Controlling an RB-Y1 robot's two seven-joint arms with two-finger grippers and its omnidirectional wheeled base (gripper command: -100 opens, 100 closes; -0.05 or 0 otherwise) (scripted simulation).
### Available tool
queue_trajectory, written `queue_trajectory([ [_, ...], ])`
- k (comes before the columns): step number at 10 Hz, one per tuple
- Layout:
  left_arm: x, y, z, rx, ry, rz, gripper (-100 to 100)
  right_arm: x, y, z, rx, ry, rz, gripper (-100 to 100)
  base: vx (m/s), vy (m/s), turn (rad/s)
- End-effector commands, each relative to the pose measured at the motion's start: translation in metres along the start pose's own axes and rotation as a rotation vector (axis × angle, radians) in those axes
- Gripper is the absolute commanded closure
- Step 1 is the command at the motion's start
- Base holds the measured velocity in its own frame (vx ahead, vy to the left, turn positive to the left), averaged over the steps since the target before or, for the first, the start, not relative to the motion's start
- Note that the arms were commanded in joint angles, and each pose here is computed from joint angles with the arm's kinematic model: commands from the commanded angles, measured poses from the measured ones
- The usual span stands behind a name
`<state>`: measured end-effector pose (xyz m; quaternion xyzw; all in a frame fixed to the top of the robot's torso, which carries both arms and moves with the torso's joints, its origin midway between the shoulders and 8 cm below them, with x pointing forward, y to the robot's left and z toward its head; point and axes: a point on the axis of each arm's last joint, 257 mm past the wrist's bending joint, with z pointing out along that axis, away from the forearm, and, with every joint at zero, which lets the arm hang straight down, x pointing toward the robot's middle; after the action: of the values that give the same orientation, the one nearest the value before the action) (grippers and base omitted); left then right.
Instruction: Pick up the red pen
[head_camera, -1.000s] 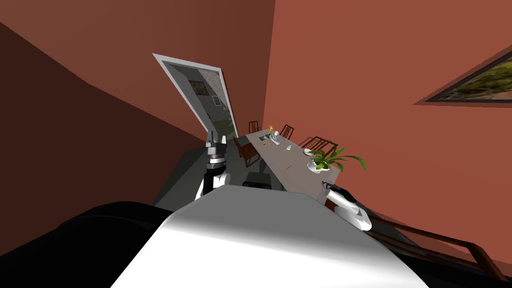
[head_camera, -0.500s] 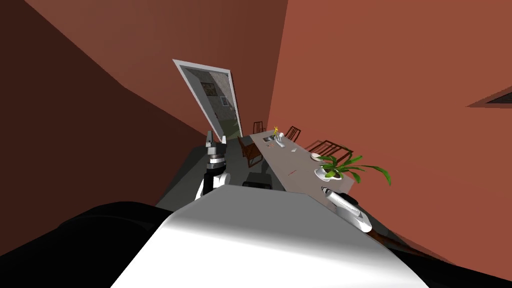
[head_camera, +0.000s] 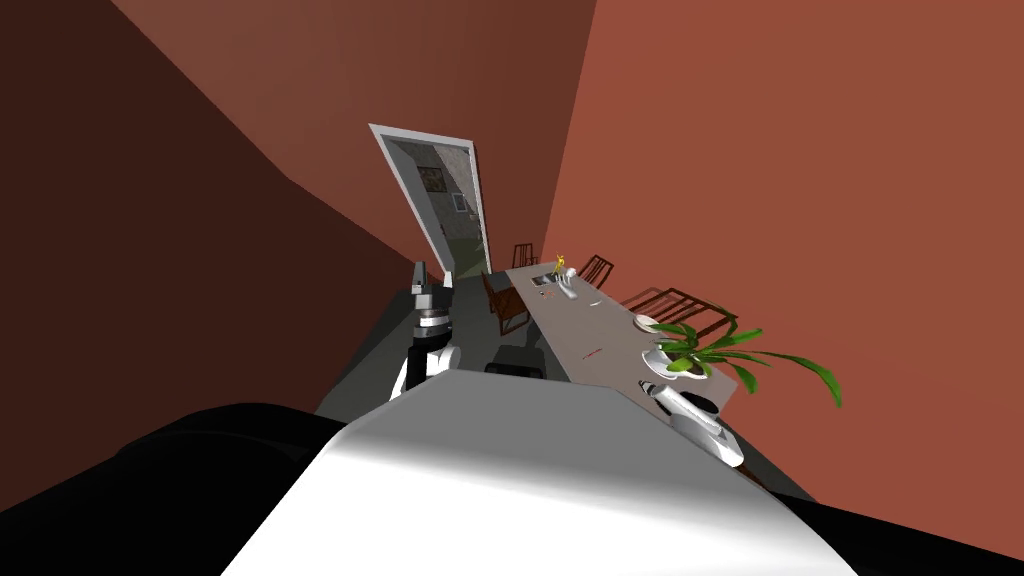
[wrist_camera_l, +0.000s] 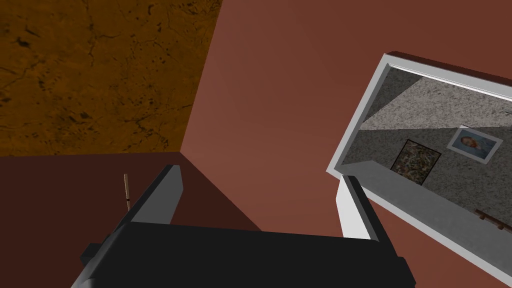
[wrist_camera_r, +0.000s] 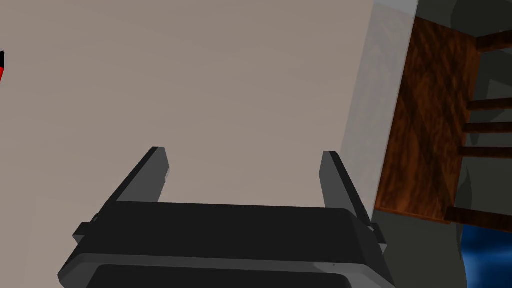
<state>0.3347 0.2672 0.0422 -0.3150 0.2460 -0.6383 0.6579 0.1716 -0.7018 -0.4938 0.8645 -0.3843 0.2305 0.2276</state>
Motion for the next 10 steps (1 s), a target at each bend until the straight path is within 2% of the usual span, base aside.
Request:
queue_trajectory([
  [1, 0.000, 0.000, 0.000, 0.000, 0.000, 0.000, 0, -0.020, -0.002, 0.003, 0.007, -0.060, 0.041, -100, 0.048, -0.003, 0.094],
  [2, 0.000, 0.000, 0.000, 0.000, 0.000, 0.000, 0, -0.020, -0.002, 0.003, 0.007, -0.060, 0.041, -100, 0.026, 0.002, -0.039],
  [3, 0.000, 0.000, 0.000, 0.000, 0.000, 0.000, 0, -0.036, -0.006, 0.004, 0.016, -0.123, 0.110, -100, 0.038, 0.005, 0.172],
  [4, 0.000, 0.000, 0.000, 0.000, 0.000, 0.000, 0, -0.043, -0.006, 0.004, 0.017, -0.138, 0.111, -100, 0.040, -0.003, 0.128],
  [5, 0.000, 0.000, 0.000, 0.000, 0.000, 0.000, 0, -0.061, -0.012, 0.005, 0.025, -0.195, 0.176, -100, 0.053, -0.009, 0.174],
  [6, 0.000, 0.000, 0.000, 0.000, 0.000, 0.000, 0, -0.065, -0.012, 0.005, 0.027, -0.210, 0.176, -100, 0.052, -0.011, 0.104],
  [7, 0.000, 0.000, 0.000, 0.000, 0.000, 0.000, 0, -0.078, -0.019, 0.003, 0.036, -0.264, 0.234, -100, 0.059, -0.007, 0.143],
  [8, 0.000, 0.000, 0.000, 0.000, 0.000, 0.000, 0, -0.086, -0.021, 0.003, 0.038, -0.286, 0.235, -100, 0.046, -0.006, 0.094],
  [9, 0.000, 0.000, 0.000, 0.000, 0.000, 0.000, 0, -0.104, -0.029, 0.000, 0.049, -0.349, 0.288, -100, 0.051, -0.003, 0.149],
  [10, 0.000, 0.000, 0.000, 0.000, 0.000, 0.000, 0, -0.105, -0.030, -0.001, 0.049, -0.353, 0.288, -100, 0.046, -0.006, 0.098],
])
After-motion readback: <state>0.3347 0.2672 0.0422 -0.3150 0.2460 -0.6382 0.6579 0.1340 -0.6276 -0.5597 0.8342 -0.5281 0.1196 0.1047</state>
